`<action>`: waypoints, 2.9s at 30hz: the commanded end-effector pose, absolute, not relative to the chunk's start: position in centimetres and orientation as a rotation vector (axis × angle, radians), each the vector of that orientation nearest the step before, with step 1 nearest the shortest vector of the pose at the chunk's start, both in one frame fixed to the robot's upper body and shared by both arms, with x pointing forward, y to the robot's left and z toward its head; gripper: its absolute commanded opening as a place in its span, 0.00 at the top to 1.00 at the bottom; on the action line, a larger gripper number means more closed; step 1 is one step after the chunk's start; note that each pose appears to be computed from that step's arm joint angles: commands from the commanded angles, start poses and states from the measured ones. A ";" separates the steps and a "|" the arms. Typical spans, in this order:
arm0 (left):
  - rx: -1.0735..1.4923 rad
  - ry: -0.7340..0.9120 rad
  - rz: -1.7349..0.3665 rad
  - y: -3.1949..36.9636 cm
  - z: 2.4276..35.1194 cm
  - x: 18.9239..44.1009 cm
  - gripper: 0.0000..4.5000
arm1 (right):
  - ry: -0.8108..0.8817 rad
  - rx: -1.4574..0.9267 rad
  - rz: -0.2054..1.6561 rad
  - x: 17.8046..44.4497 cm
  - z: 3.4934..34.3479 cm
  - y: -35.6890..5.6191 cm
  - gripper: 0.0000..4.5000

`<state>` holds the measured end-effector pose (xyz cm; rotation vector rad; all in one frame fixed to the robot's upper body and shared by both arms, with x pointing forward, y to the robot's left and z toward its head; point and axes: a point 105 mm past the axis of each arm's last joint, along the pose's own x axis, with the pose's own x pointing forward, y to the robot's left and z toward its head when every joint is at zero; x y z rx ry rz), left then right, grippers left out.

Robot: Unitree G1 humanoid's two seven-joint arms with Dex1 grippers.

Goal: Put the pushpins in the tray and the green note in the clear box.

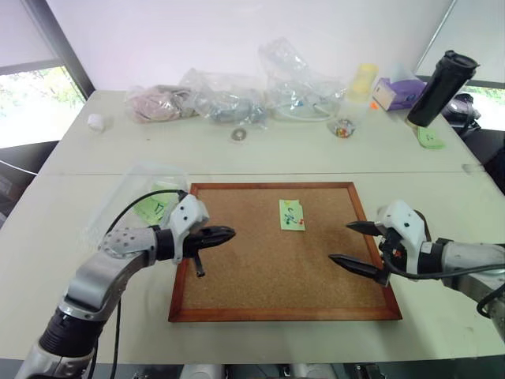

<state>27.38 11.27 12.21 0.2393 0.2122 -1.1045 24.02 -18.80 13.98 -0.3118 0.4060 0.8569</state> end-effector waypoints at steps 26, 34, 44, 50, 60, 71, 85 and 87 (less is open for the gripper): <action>0.245 0.157 -1.134 10.3 13.3 27.3 1.00 | 0.353 -0.342 0.853 24.6 15.2 -18.6 0.00; 0.274 0.167 -1.131 9.2 11.7 27.8 1.00 | 0.341 -0.348 0.864 25.0 15.3 -18.0 0.00; 0.316 0.181 -1.098 8.5 8.2 29.0 1.00 | 0.317 -0.360 0.897 25.8 15.2 -16.8 0.00; 0.363 0.260 -1.107 9.5 5.0 27.9 1.00 | 0.253 -0.348 0.853 29.2 15.5 -15.5 0.00; 0.368 0.267 -1.083 9.9 4.6 28.0 1.00 | 0.234 -0.313 0.799 35.3 13.9 -12.4 0.00; 0.357 0.267 -1.060 10.0 4.7 27.8 1.00 | 0.308 -0.383 0.823 36.7 10.9 -11.5 0.53; 0.343 0.298 -1.070 10.0 4.3 27.3 1.00 | 0.226 -0.335 0.825 36.3 13.8 -11.4 0.99; 0.341 0.308 -1.081 9.9 4.1 27.1 1.00 | 0.186 -0.313 0.789 36.3 15.8 -12.3 0.99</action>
